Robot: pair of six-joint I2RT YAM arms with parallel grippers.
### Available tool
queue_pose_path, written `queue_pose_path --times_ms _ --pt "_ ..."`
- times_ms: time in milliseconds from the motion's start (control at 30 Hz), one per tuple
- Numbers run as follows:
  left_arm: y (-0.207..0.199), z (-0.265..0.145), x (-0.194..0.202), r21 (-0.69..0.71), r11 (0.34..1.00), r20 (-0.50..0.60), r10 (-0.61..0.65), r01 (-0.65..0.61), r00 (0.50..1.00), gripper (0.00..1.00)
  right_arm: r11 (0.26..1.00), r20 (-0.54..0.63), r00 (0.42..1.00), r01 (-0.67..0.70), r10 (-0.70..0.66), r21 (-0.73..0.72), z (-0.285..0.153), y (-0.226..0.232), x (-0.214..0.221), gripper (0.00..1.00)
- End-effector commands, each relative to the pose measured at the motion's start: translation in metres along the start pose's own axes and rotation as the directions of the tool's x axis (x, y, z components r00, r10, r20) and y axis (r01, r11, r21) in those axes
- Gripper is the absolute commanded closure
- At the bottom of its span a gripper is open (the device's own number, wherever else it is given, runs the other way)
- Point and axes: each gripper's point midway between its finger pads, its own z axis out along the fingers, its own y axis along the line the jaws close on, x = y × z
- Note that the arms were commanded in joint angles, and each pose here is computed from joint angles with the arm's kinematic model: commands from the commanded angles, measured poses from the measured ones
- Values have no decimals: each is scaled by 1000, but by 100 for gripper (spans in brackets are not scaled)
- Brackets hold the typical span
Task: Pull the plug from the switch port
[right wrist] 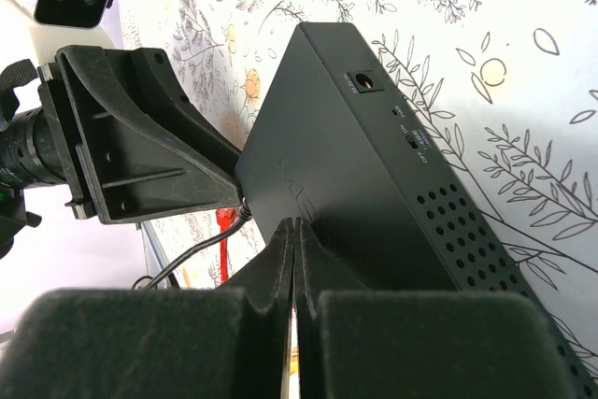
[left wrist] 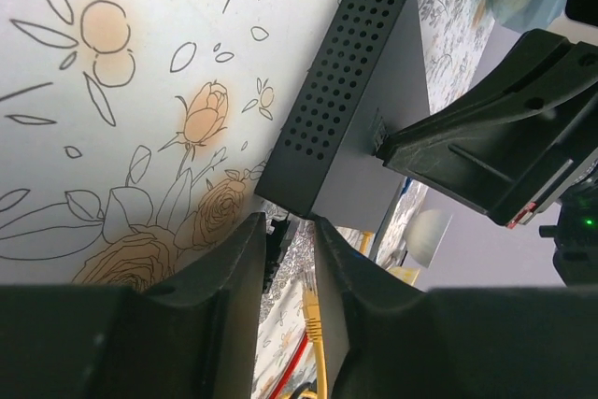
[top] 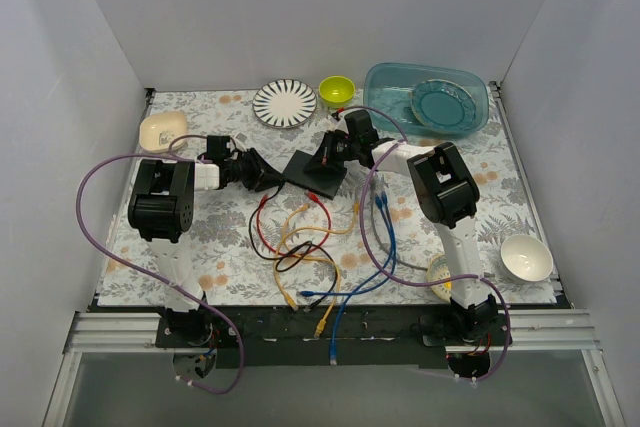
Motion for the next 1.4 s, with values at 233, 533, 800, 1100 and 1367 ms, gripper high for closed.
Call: queue_pose_path --times_ms 233,533,800,1100,1367 --pt "15 8 -4 -36 999 11 -6 6 1000 78 994 -13 1000 -17 18 109 0 -30 7 99" --pt "13 5 6 -3 1000 -13 30 -30 999 64 994 -19 1000 -20 22 112 2 -32 10 99" --pt "21 9 3 -26 999 -13 42 -42 999 78 993 -21 999 -22 24 115 3 -34 10 99" --pt "21 7 6 -18 998 -19 65 -66 998 69 993 -23 1000 -19 22 116 3 -35 11 99" --pt "27 2 6 -63 990 -11 122 -122 992 74 992 -26 999 -23 27 123 4 -39 11 99"
